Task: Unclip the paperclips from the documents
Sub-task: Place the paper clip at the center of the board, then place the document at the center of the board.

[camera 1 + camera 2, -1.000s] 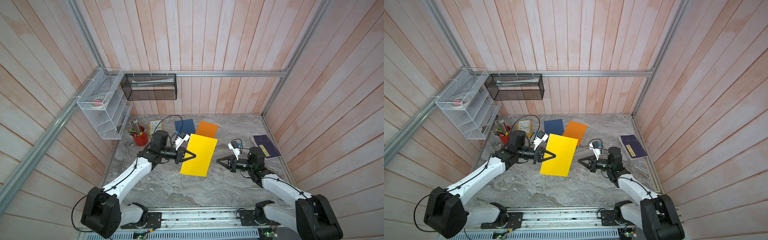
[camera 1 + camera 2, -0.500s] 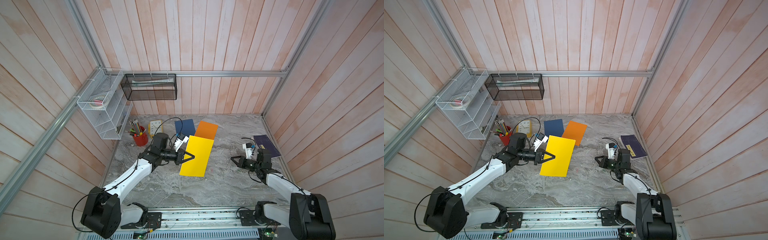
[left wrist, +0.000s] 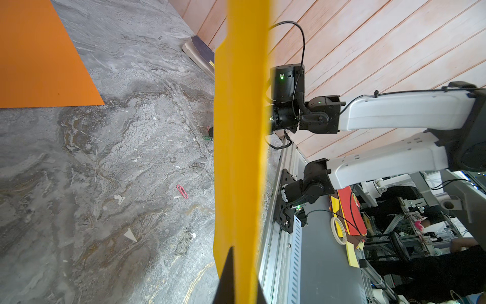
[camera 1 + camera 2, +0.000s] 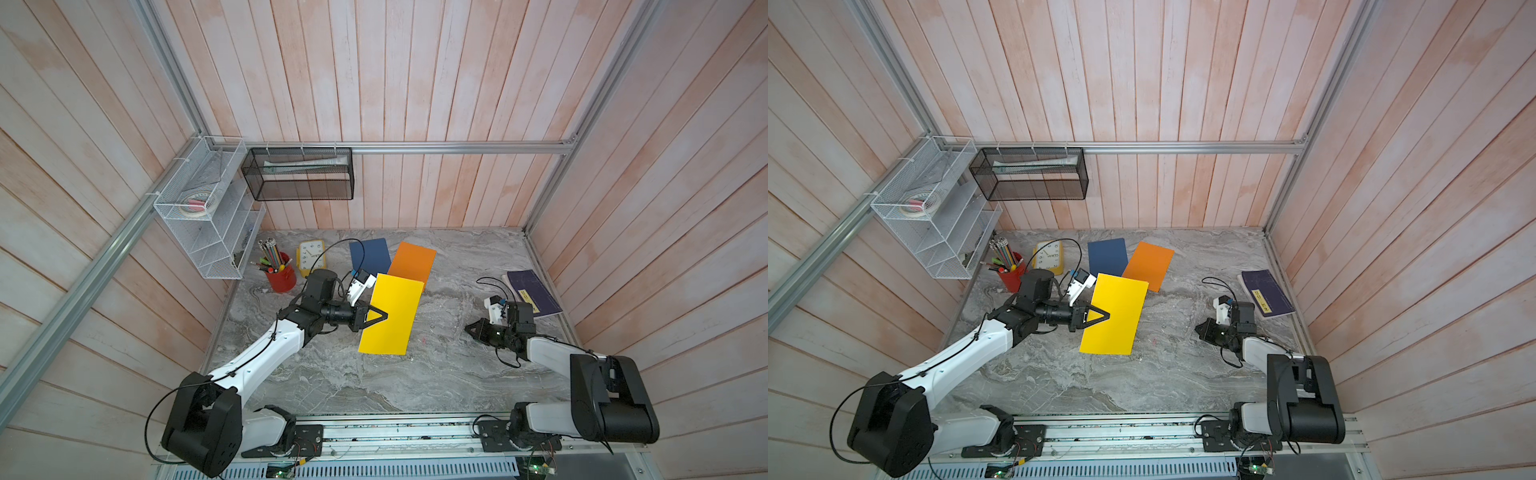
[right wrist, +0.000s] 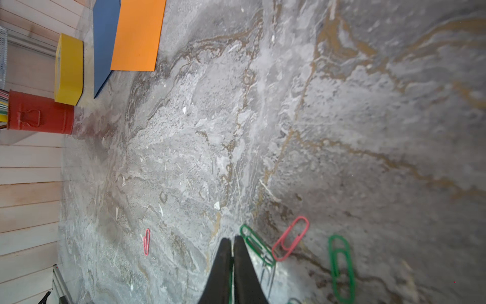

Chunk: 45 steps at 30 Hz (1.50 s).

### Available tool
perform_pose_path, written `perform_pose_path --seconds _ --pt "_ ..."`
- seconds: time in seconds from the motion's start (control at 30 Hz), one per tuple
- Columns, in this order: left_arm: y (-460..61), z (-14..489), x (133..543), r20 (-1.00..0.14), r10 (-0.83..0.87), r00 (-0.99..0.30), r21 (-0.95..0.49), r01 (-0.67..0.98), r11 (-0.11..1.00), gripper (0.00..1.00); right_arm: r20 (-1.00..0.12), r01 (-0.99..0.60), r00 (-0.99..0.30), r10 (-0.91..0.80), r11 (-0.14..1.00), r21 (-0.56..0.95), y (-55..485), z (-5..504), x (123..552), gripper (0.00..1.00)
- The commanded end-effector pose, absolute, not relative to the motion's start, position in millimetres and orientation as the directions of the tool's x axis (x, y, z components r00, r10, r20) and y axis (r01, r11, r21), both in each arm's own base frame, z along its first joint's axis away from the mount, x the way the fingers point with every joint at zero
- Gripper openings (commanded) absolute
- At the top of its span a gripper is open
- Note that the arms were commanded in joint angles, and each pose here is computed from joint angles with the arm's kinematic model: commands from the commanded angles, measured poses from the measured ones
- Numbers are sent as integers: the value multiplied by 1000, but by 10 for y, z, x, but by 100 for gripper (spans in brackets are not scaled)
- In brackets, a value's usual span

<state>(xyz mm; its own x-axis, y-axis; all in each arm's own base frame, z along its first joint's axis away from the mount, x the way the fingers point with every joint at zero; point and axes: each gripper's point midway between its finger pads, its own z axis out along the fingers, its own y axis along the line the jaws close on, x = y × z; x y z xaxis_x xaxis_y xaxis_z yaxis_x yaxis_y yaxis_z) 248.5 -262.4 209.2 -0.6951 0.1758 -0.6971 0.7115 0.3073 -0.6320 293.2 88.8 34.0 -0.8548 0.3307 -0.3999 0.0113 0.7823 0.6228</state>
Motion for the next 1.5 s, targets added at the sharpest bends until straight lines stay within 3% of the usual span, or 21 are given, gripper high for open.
perform_pose_path --seconds 0.0,0.27,0.63,1.1,1.47 --pt "-2599 2066 2507 -705 168 -689 -620 714 325 0 -409 26 -851 330 805 593 820 345 3001 11" --pt "-2591 2036 2536 -702 168 -692 -618 709 340 0 -406 40 -852 329 815 578 791 360 2994 24" --pt "-2570 1952 2600 -688 165 -707 -618 690 377 0 -426 16 -848 315 819 574 799 456 2997 29" --pt "-2325 1478 3128 -596 81 -799 -634 531 563 0 -478 -106 -837 267 778 620 1062 914 3034 45" --pt "-2024 1010 3624 -512 3 -859 -616 370 695 0 -498 -143 -829 255 763 630 1145 1055 3033 48"
